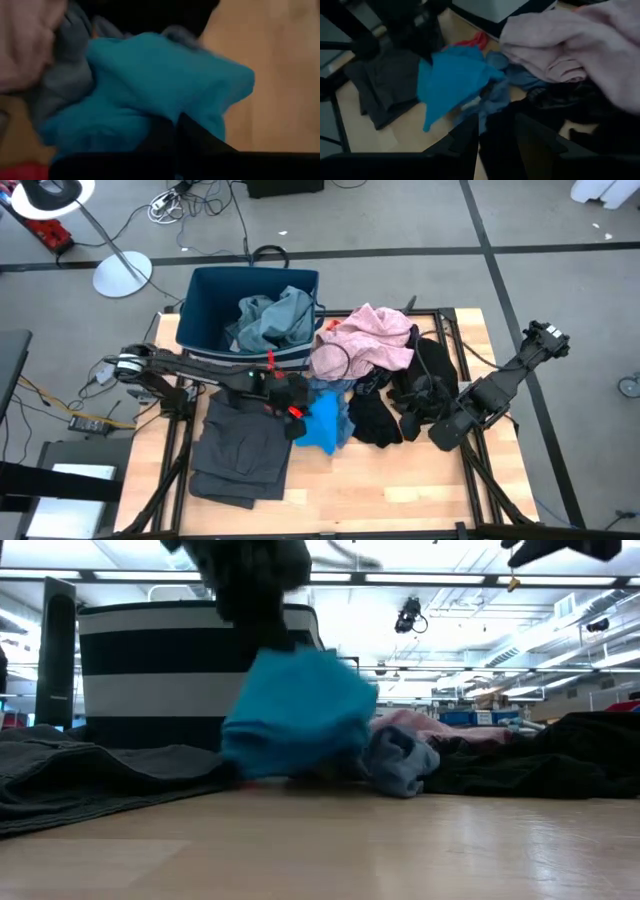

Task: Sort clothes
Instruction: Put the blue t-shirt into the blue laundry bin

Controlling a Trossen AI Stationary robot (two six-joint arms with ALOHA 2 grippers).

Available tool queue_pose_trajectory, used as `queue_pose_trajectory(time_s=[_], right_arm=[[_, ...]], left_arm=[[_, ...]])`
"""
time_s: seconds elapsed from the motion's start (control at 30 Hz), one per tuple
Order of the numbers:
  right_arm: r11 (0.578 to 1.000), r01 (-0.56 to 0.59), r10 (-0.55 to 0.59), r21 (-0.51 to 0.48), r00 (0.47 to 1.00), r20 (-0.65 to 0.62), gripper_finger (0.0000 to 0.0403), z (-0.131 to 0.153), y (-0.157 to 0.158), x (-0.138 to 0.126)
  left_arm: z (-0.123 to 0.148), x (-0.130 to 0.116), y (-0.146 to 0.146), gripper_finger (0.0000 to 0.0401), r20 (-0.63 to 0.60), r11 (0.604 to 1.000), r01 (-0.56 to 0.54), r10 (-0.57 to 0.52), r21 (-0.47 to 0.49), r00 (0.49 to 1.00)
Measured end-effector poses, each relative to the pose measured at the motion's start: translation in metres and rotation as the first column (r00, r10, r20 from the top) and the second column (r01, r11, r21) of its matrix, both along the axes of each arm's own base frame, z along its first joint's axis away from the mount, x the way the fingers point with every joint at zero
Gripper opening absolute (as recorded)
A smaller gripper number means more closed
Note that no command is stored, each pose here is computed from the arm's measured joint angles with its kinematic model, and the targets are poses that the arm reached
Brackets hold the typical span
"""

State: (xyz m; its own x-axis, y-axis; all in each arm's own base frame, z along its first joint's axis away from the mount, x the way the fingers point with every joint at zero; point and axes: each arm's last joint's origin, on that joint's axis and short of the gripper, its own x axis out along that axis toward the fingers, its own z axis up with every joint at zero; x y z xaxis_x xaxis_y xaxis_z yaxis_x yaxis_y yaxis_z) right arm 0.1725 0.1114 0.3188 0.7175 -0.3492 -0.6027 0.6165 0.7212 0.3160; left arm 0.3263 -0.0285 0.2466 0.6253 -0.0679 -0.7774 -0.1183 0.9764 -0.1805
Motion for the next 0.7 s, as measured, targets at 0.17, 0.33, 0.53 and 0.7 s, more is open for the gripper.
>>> queue_pose_trajectory(time_s=[0.17, 0.33, 0.53, 0.7], right_arm=[[0.999, -0.022, 0.02, 0.037, 0.999, 0.047, 0.013, -0.025, 0.01, 0.003], [0.996, -0.027, 0.019, 0.083, 0.996, 0.088, 0.013, -0.046, 0.015, 0.004], [0.993, -0.038, 0.025, 0.114, 0.994, 0.108, 0.013, -0.056, 0.018, 0.005], [0.993, -0.039, 0.027, 0.113, 0.994, 0.109, 0.013, -0.056, 0.018, 0.006]], left_arm=[[0.048, -0.005, 0.002, 0.0001, 0.032, 0.999, -0.006, 0.005, 0.054, 0.999], [0.093, -0.009, 0.003, 0.0001, 0.047, 0.996, -0.012, 0.008, 0.089, 0.999], [0.15, -0.018, 0.007, 0.0, 0.143, 0.98, -0.048, 0.02, 0.191, 0.99], [0.196, -0.032, 0.017, 0.0, 0.234, 0.957, -0.119, 0.056, 0.266, 0.971]])
